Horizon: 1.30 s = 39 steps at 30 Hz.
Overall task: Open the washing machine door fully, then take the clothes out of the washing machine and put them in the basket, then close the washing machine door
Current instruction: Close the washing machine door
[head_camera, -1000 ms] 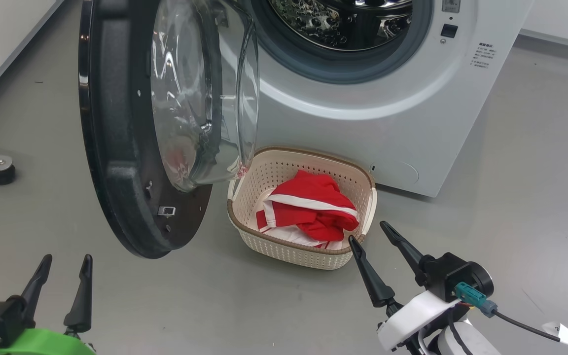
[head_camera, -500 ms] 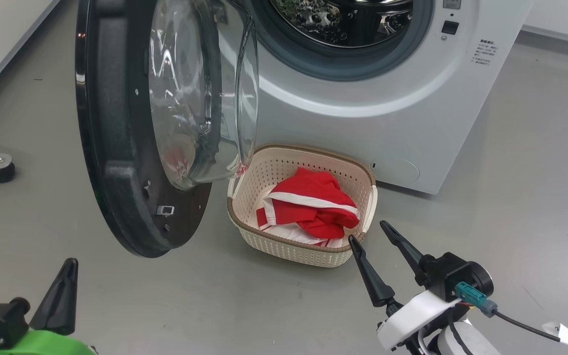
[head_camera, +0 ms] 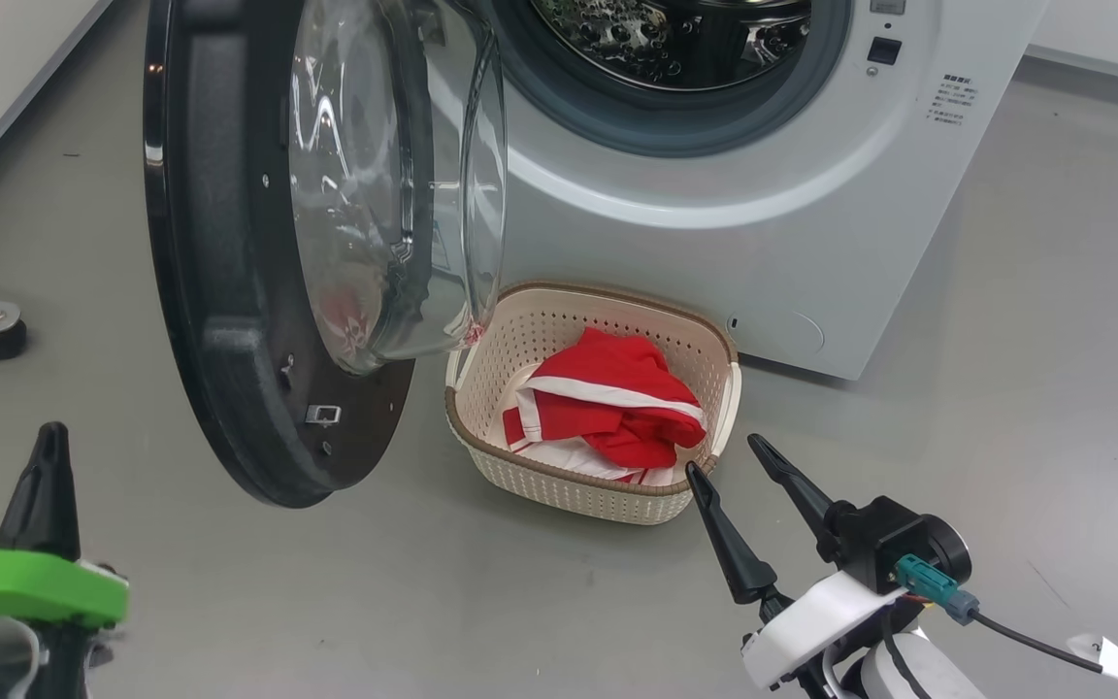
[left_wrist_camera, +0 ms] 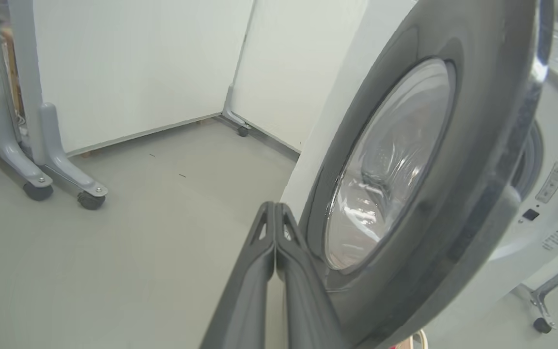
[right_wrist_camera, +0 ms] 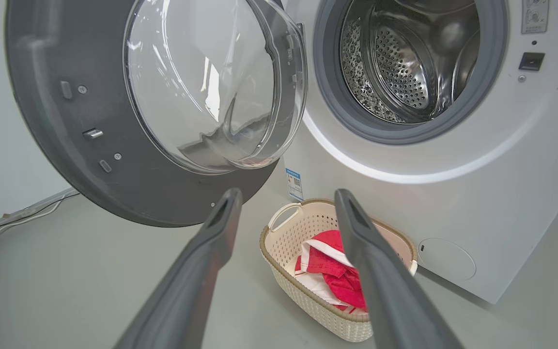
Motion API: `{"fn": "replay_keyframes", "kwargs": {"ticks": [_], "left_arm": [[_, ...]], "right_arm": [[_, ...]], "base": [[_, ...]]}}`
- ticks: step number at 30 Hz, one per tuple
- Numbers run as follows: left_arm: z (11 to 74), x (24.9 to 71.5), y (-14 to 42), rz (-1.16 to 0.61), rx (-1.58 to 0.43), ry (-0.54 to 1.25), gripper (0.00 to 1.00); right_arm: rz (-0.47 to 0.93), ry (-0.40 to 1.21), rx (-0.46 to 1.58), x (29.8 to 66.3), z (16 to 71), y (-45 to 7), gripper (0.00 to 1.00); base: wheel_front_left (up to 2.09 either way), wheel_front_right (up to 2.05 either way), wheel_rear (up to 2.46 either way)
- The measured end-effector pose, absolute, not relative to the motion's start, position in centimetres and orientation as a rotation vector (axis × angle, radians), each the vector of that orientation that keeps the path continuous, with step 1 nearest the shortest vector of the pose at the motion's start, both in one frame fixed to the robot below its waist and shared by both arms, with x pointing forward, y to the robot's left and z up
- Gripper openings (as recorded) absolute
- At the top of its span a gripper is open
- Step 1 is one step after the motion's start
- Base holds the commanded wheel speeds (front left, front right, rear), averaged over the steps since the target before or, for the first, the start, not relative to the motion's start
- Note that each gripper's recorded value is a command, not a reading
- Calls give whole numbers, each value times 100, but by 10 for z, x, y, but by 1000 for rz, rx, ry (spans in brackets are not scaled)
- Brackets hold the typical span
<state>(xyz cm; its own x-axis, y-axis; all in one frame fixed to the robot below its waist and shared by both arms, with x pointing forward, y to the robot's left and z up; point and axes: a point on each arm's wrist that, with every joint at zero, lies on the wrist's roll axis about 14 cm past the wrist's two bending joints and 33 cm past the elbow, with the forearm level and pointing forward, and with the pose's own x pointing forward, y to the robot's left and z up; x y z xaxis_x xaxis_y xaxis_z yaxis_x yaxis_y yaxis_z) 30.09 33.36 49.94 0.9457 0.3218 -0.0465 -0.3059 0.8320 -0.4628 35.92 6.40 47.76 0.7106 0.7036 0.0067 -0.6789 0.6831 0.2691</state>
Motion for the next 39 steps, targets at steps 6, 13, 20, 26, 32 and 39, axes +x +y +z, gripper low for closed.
{"fn": "replay_keyframes", "kwargs": {"ticks": [6,13,20,26,32,39], "left_arm": [[508,314,340,382,-952,-148,0],[517,342,319,275,-1314,-122,0],[517,353,297,172,-1530,-12,0],[520,356,283,101,-1620,59,0],[528,359,273,20,-1670,86,0],[531,366,260,-46,-1698,127,0]], "right_arm": [[772,101,262,359,477,63,100],[755,102,263,361,476,58,100],[744,102,263,362,476,55,100],[739,103,263,362,475,53,100],[735,107,262,362,473,51,100],[727,112,262,363,471,48,100]], "base": [[0,0,0],[0,0,0],[0,0,0],[0,0,0],[0,0,0],[0,0,0]]}}
